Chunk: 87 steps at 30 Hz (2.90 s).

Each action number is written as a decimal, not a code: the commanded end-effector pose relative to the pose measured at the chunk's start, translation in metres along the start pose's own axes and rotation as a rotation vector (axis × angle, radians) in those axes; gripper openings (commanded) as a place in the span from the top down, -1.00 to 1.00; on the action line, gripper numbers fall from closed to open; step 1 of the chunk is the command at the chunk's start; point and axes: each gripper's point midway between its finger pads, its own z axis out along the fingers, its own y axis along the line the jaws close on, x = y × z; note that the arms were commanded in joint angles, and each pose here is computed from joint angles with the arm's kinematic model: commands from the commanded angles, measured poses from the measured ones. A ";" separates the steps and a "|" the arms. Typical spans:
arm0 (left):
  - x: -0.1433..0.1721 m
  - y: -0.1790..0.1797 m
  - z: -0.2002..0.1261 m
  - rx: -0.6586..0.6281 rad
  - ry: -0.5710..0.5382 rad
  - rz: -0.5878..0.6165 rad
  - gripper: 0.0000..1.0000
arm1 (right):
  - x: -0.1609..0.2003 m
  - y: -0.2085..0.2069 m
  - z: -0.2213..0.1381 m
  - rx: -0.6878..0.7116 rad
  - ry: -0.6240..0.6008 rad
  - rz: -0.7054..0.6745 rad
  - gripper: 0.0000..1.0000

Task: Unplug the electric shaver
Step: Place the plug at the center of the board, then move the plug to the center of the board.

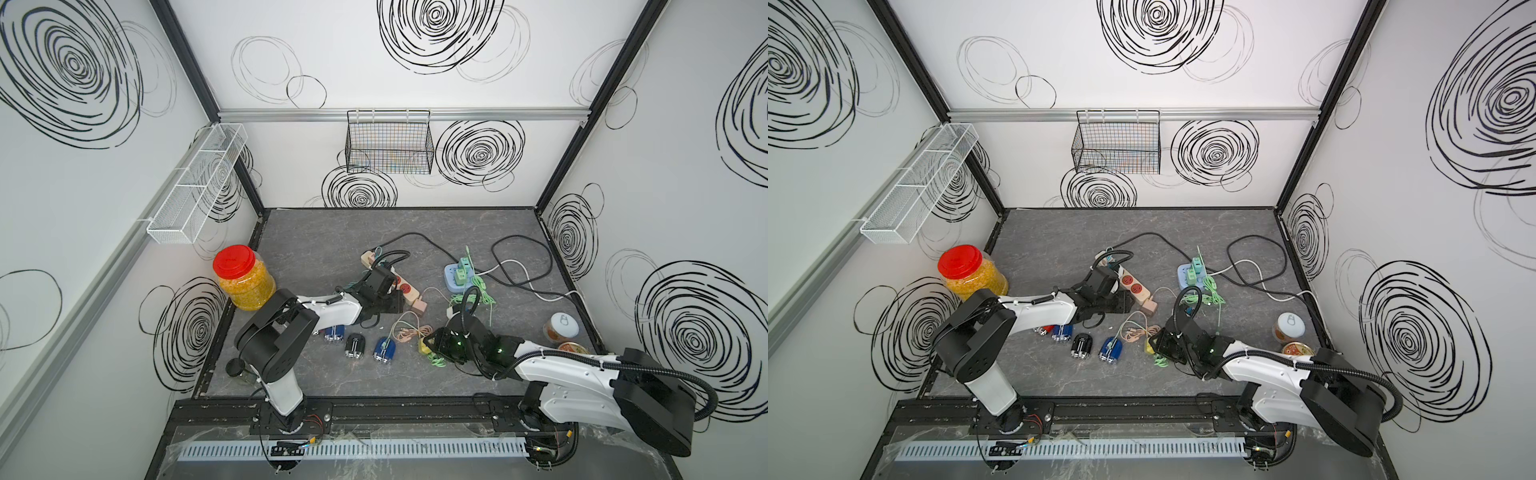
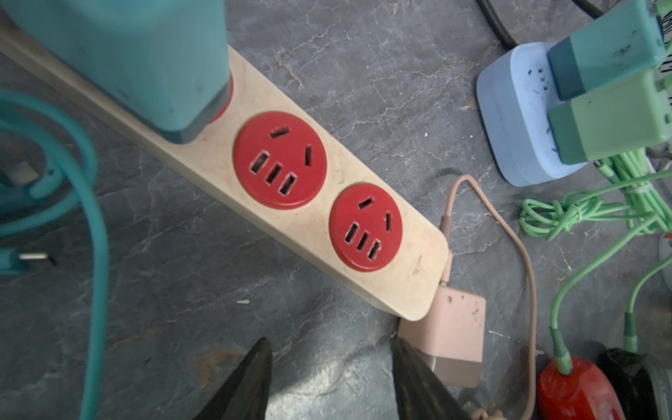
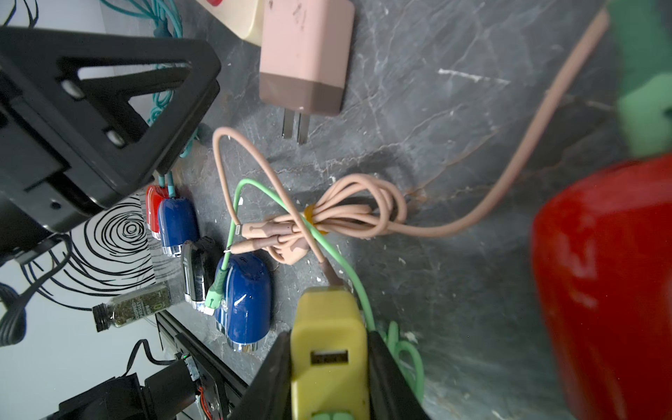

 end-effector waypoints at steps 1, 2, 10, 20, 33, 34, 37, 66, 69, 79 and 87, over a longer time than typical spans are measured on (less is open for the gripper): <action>-0.006 -0.005 0.002 0.013 -0.024 0.015 -0.15 | -0.003 -0.002 0.001 0.019 0.012 -0.006 0.28; -0.006 -0.005 0.002 0.012 -0.023 0.015 -0.15 | -0.004 -0.004 0.000 0.028 0.009 -0.009 0.22; -0.007 -0.005 0.000 0.012 -0.029 0.015 -0.15 | -0.025 -0.015 -0.008 0.050 -0.018 -0.009 0.01; -0.011 -0.005 -0.005 0.006 -0.038 0.017 -0.15 | -0.055 -0.017 -0.034 0.110 -0.084 -0.068 -0.10; -0.027 -0.004 -0.022 0.000 -0.071 0.021 -0.15 | -0.061 -0.018 -0.037 0.161 -0.076 -0.120 -0.11; -0.029 -0.005 -0.024 0.002 -0.075 0.021 -0.15 | -0.058 -0.020 -0.034 0.164 -0.061 -0.118 -0.10; -0.032 -0.003 -0.027 -0.002 -0.084 0.018 -0.15 | -0.049 -0.020 -0.028 0.170 -0.033 -0.131 -0.09; -0.045 0.012 -0.055 -0.010 -0.135 -0.005 -0.15 | 0.001 0.038 0.050 0.095 0.155 -0.247 -0.04; -0.047 0.012 -0.057 -0.013 -0.138 -0.003 -0.15 | -0.004 0.041 0.047 0.114 0.138 -0.264 -0.04; -0.064 0.022 -0.069 -0.024 -0.187 -0.029 -0.15 | -0.045 0.037 -0.002 0.137 0.009 -0.272 -0.21; -0.085 0.039 -0.089 -0.068 -0.259 -0.066 -0.14 | -0.074 0.057 -0.018 0.170 -0.072 -0.349 -0.13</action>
